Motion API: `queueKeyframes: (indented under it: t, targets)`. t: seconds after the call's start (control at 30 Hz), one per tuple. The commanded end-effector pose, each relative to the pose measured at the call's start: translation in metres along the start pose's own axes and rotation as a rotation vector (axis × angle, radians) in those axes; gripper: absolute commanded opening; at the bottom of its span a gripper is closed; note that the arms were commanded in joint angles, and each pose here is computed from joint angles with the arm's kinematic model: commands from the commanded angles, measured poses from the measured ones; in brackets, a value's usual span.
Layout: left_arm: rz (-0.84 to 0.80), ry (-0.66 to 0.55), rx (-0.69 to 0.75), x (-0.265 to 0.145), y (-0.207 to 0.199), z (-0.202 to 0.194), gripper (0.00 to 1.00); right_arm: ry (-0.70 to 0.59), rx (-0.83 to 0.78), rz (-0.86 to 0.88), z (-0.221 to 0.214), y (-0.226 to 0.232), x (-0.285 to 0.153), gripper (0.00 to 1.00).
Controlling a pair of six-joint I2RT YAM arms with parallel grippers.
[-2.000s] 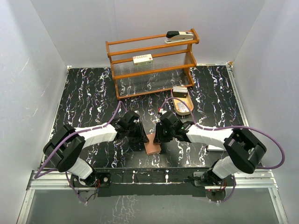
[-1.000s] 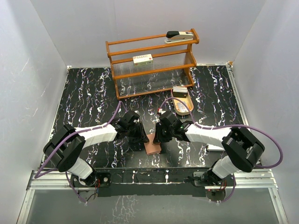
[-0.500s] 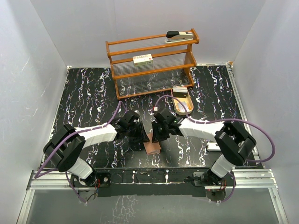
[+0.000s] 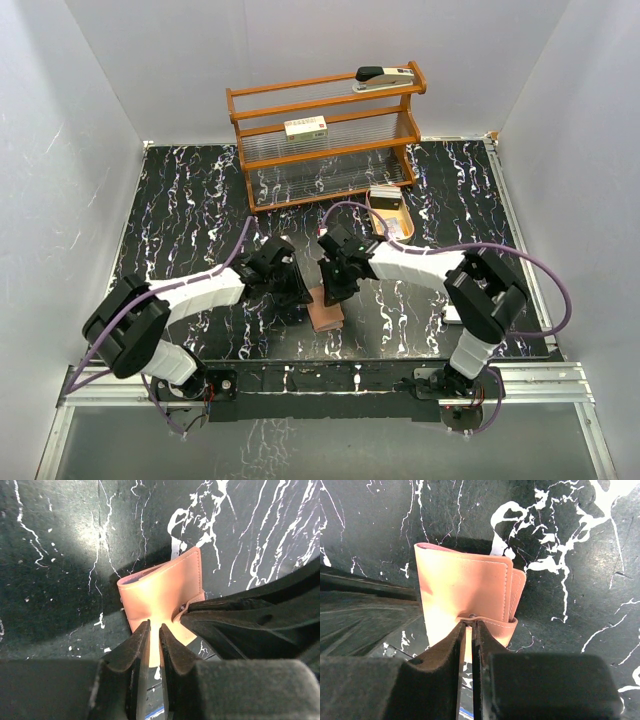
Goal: Put the credit cards into the card holder
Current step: Close the card holder at the center of the board.
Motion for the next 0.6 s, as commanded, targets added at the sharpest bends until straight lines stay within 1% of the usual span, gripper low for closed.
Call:
queueKeyframes:
  t: [0.0, 0.07, 0.13, 0.27, 0.33, 0.47, 0.57]
  targets:
    - [0.016, -0.045, -0.043, -0.017, 0.006, 0.006, 0.14, 0.17, -0.06, -0.404, -0.042, -0.071, 0.034, 0.08]
    - [-0.002, -0.043, -0.051, -0.017, 0.005, 0.006, 0.15, 0.156, -0.072, -0.399, -0.039, -0.066, 0.032, 0.09]
    - [-0.027, -0.045, -0.043, -0.018, 0.001, 0.008, 0.16, 0.113, -0.072, -0.336, -0.033, -0.055, 0.027, 0.1]
    - [-0.052, -0.022, -0.009, -0.015, -0.005, 0.011, 0.18, -0.07, -0.04, -0.151, -0.015, -0.025, -0.001, 0.13]
    - [-0.066, -0.018, 0.008, -0.012, -0.007, 0.012, 0.19, -0.137, -0.022, -0.061, -0.01, -0.015, -0.011, 0.13]
    - [-0.081, -0.007, 0.039, -0.008, -0.013, 0.018, 0.19, -0.2, -0.006, 0.054, -0.008, -0.008, -0.024, 0.14]
    - [-0.09, 0.008, 0.05, -0.005, -0.017, 0.02, 0.19, -0.243, 0.0, 0.094, -0.003, -0.003, -0.036, 0.14]
Point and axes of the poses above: each gripper's point midway between its finger pads, its own x axis out along the fingers, its own y axis along the line the jaws close on, z = x × y, the point moved 6 cm from there along -x, back along the fingers, and after that the axes turned 10 degrees about x, right-handed, at the moved point
